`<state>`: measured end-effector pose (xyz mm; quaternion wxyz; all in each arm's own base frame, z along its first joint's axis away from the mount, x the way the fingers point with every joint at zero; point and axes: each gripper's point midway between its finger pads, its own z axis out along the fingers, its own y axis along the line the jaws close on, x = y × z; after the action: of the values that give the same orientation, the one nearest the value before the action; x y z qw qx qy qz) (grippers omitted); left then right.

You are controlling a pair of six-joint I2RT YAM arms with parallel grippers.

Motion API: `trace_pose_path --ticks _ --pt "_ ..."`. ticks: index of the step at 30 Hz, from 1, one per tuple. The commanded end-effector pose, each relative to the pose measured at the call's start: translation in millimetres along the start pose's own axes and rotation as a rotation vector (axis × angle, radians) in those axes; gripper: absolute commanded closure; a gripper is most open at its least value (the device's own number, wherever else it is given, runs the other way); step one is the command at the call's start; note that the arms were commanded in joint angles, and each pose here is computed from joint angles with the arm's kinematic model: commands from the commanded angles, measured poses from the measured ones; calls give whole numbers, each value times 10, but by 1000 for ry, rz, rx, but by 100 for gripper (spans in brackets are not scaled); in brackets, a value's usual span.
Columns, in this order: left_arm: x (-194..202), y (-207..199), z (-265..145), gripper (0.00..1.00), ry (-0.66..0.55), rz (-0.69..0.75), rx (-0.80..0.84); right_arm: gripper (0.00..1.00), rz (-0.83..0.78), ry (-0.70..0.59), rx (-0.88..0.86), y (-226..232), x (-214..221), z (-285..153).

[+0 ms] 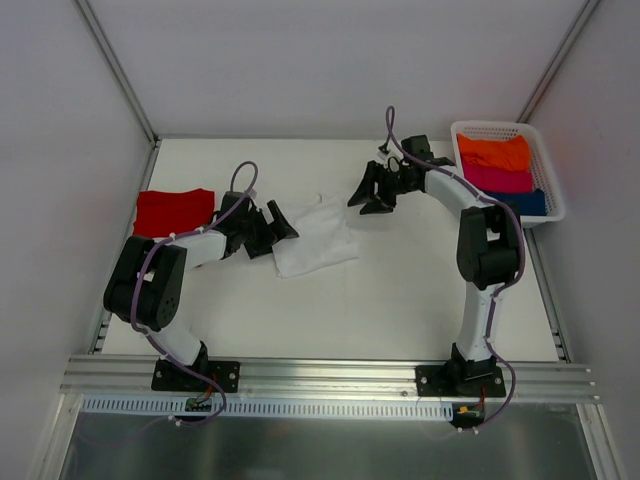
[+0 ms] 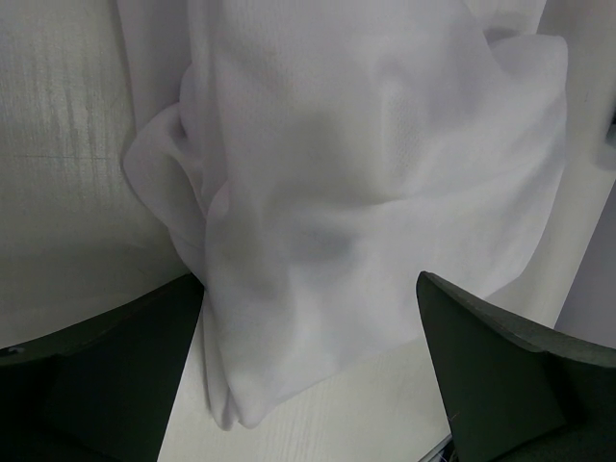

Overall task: Fold and stack the t-shirts
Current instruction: Put the neatly folded tshirt into the corner of the board with the left arm

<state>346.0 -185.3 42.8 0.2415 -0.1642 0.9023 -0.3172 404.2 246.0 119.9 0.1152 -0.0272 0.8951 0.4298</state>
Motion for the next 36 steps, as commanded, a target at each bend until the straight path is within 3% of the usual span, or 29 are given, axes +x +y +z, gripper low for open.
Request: trace_pose_path --ticks 1,12,36 --pt "193 354 44 2 68 0 -118 39 -10 36 -52 176 31 40" --pt "190 352 -13 2 54 11 -120 39 -17 90 -25 -2 31 434" --pt "229 372 -103 2 41 11 -124 39 -22 170 102 -482 354 470"
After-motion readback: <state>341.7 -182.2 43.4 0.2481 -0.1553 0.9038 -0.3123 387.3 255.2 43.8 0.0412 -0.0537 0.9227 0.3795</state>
